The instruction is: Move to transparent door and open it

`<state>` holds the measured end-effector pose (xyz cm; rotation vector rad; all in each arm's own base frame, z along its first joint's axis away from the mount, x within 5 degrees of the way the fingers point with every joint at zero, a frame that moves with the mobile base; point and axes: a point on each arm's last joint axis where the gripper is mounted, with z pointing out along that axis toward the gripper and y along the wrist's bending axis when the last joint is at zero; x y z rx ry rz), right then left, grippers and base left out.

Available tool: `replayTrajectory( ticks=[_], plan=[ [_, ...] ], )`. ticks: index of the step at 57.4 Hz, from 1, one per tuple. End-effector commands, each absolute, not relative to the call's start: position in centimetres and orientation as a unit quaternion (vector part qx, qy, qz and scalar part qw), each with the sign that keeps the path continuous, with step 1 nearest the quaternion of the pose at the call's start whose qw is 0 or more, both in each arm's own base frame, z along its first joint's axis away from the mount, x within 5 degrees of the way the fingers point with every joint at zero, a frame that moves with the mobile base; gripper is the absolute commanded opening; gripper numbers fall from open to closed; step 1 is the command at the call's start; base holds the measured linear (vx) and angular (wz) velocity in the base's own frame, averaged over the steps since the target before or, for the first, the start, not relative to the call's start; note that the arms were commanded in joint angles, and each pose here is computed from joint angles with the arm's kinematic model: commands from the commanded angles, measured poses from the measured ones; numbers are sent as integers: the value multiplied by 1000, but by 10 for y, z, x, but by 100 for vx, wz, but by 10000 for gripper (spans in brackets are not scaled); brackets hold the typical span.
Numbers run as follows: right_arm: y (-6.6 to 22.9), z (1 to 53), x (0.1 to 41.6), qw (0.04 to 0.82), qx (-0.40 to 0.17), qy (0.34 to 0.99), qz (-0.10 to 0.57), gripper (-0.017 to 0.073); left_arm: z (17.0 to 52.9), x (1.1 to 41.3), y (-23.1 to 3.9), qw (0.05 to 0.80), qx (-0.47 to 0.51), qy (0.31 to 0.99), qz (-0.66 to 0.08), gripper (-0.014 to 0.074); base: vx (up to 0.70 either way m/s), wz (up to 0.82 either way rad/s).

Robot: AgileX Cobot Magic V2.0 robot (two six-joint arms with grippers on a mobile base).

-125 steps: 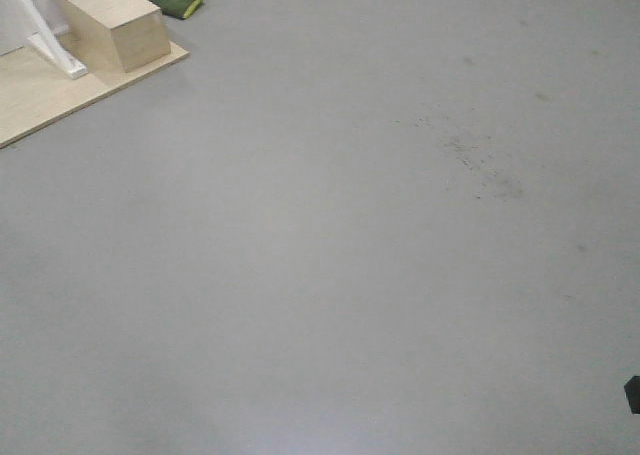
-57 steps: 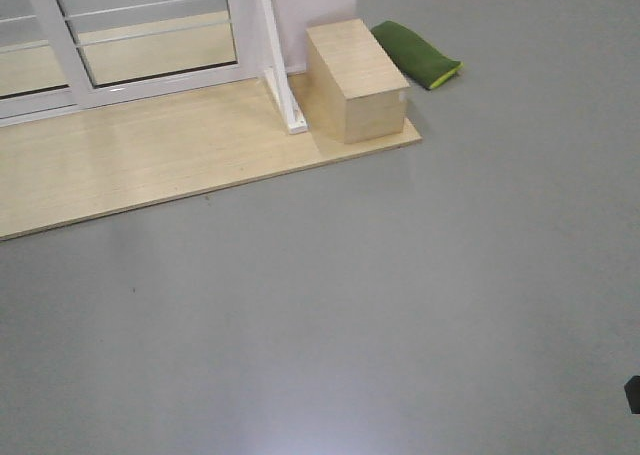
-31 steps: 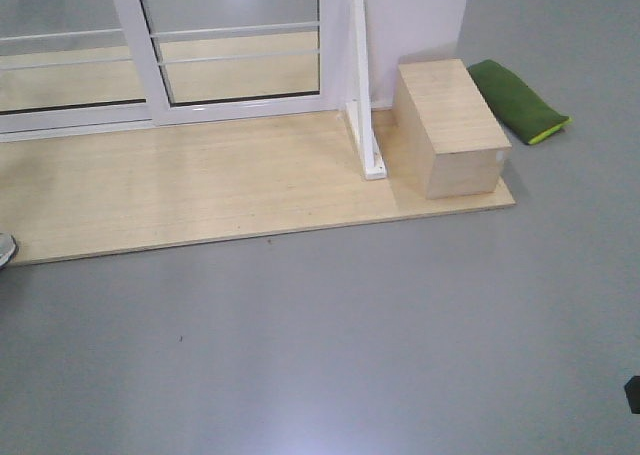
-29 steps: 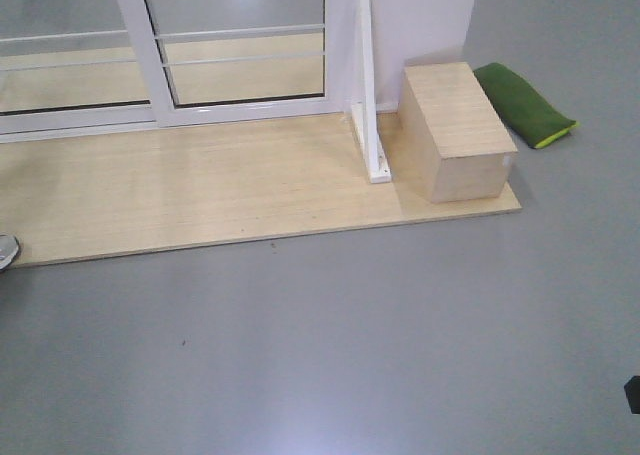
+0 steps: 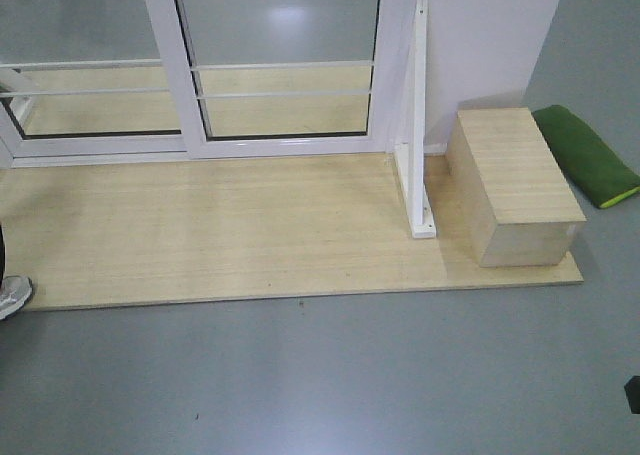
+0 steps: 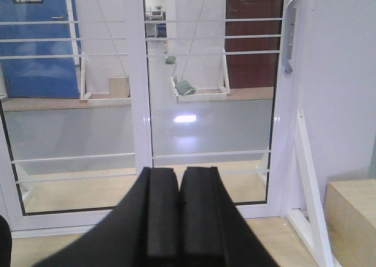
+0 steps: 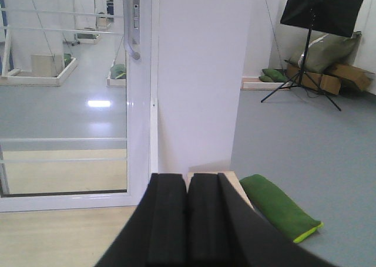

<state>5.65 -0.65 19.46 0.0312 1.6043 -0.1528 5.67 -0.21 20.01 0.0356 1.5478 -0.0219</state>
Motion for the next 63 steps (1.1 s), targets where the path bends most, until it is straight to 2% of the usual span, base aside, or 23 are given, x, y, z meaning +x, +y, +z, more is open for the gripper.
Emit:
replayTrajectory(
  ticks=[1,63],
  plan=[
    [-7,198,56,720,14,690,-76,-5,198,57,-2,734,14,679,-16,-6,47,10],
    [-7,198,56,720,14,690,-76,-5,198,57,-2,734,14,679,-16,-6,44,6]
  ],
)
